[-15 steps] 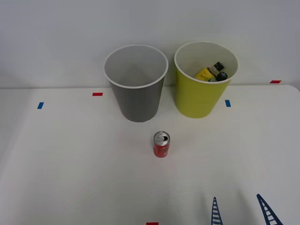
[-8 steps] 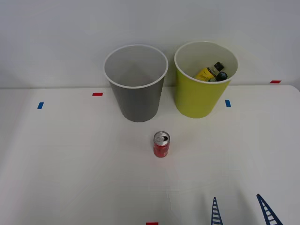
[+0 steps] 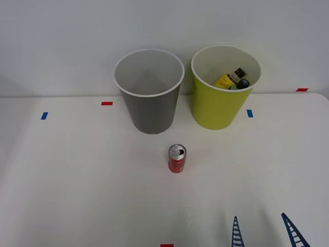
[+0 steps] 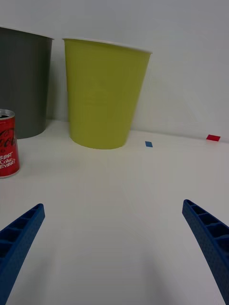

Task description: Put cans in the gray bin, plastic bottles in the light green bin

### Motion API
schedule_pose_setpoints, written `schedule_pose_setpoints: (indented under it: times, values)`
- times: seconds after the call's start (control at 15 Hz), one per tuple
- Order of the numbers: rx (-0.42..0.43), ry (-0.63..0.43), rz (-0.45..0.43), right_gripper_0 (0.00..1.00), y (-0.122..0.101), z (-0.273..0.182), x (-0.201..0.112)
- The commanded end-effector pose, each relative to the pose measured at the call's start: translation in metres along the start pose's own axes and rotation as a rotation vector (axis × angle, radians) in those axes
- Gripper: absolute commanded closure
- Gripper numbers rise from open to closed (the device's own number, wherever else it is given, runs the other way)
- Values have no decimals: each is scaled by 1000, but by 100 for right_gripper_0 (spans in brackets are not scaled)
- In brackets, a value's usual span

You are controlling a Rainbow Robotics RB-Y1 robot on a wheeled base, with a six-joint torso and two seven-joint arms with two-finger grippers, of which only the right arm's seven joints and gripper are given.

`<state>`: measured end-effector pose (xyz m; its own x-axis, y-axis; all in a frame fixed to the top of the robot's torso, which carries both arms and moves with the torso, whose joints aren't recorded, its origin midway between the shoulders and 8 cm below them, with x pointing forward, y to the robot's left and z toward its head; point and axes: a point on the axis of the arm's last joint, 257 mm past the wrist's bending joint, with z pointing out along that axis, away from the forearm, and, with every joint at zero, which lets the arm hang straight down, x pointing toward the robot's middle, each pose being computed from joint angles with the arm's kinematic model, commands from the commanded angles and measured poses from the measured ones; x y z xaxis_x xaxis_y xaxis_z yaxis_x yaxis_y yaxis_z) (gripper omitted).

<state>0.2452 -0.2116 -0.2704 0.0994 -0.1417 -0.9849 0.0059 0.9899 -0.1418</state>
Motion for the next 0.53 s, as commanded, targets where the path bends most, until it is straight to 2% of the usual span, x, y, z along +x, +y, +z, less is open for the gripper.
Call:
schedule_pose_setpoints:
  times: [0.07,0.53]
  values:
    - [0,0,0,0,0,0,0]
    - [0,0,0,0,0,0,0]
